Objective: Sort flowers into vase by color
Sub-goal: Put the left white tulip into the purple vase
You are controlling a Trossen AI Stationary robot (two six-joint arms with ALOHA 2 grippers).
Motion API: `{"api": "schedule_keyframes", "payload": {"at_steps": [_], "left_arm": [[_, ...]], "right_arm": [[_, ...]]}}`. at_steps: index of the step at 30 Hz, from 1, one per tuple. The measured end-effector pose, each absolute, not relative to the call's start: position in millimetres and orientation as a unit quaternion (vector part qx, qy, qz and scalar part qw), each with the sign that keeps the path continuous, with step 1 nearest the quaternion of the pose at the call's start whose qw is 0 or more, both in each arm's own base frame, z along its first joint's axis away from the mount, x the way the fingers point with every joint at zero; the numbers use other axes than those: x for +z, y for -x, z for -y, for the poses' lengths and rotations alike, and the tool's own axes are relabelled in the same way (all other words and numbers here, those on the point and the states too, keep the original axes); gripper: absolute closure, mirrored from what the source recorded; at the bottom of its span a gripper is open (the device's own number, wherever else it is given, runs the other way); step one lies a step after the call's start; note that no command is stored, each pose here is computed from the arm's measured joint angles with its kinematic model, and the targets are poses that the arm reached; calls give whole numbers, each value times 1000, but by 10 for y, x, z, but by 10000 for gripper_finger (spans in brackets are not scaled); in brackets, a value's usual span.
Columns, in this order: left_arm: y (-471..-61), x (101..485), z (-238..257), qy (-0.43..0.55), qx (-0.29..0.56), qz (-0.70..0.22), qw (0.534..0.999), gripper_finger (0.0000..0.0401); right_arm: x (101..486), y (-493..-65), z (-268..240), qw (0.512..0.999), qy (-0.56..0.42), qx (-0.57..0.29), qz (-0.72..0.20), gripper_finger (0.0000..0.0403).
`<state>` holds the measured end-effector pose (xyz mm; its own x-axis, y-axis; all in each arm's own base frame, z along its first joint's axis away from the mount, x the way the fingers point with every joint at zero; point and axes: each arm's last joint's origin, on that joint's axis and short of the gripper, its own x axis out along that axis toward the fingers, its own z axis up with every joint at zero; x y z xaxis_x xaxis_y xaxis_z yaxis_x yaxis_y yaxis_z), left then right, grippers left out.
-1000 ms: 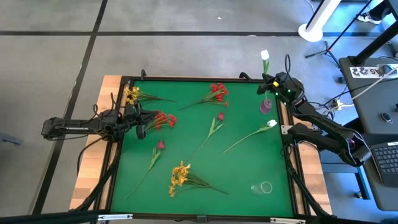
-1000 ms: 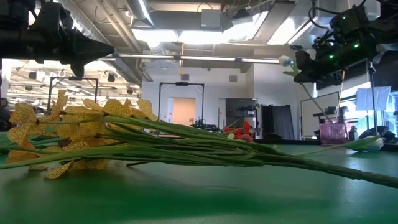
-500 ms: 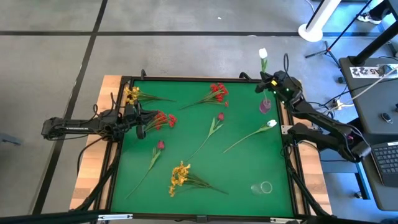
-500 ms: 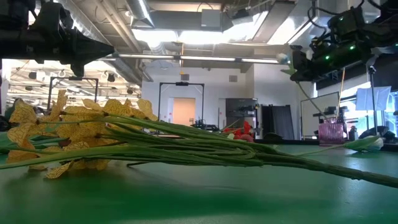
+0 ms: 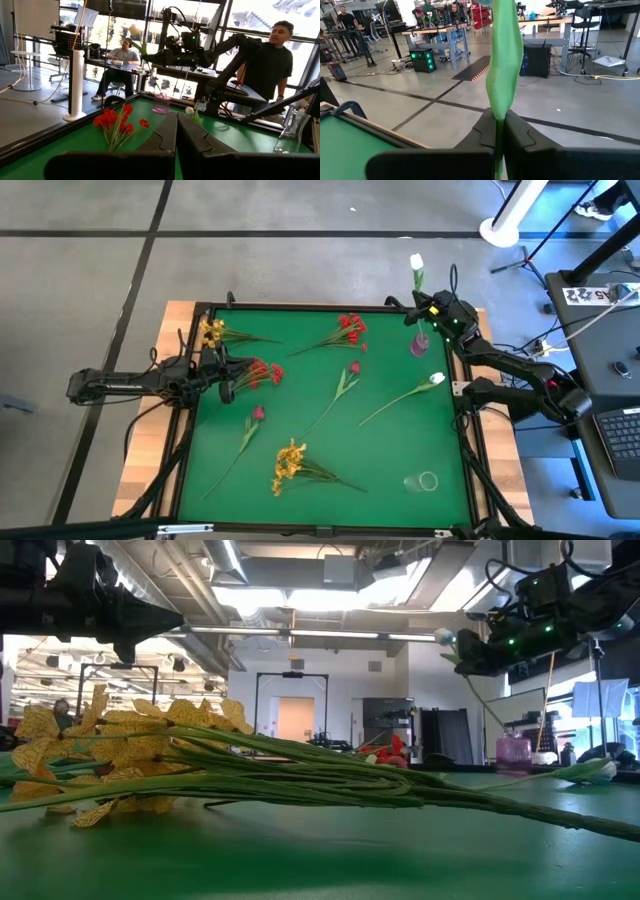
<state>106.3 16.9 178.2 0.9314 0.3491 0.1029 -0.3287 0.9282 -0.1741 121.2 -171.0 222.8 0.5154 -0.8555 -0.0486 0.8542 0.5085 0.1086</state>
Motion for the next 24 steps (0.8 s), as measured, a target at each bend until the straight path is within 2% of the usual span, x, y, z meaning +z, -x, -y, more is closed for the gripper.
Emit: {"api": "schedule_keyframes", "payload": {"at_steps": [7, 15, 24], "left_arm": [[-1063, 1782, -169, 77, 173, 66, 980, 401], [-1061, 1783, -175, 79, 184, 67, 978, 401], [-1060, 1782, -177, 78, 188, 67, 977, 401]], "right_arm": [[2233, -1255, 1775, 868, -24, -496, 7, 396], [2444, -1338, 1882, 873, -2, -488, 20, 396], [2198, -1303, 1843, 865, -34, -499, -42, 396]]}}
